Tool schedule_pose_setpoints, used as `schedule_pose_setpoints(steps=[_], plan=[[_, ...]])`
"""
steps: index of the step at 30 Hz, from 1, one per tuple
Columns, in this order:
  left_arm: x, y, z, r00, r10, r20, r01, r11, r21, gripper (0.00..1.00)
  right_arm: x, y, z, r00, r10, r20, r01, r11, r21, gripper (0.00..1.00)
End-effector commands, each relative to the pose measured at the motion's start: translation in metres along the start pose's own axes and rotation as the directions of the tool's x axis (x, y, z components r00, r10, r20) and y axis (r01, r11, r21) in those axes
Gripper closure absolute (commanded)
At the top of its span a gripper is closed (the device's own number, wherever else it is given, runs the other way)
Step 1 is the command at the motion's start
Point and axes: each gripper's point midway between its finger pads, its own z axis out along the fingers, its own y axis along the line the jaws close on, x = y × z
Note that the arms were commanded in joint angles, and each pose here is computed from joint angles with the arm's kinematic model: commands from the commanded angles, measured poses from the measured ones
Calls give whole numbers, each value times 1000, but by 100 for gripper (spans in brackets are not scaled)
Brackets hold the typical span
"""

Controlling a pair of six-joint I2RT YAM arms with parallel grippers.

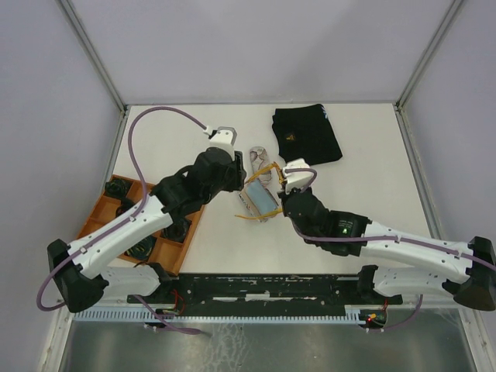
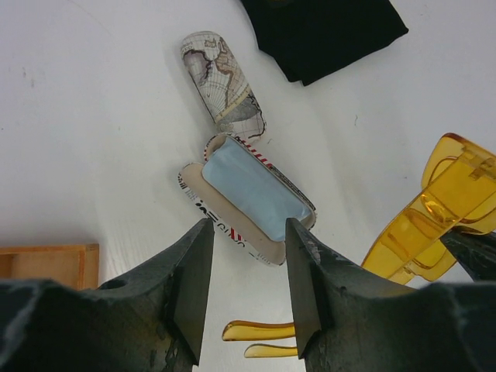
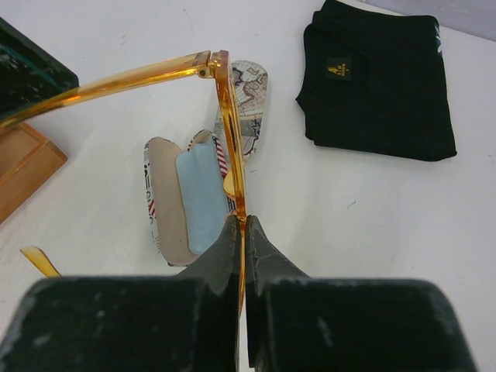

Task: Organize the sunglasses
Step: Fold the sunglasses.

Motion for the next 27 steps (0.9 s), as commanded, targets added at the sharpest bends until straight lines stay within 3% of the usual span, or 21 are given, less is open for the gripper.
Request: schedule_pose_setpoints(steps=[1, 27], plan=[[3, -12, 8, 999, -53, 10, 53, 998, 30, 51, -28, 1, -2, 995, 83, 56, -84, 996, 21, 100], [20, -58, 22, 999, -16, -39, 20, 992, 125, 53, -29, 43, 11, 987, 163, -4, -163, 984, -76, 100]])
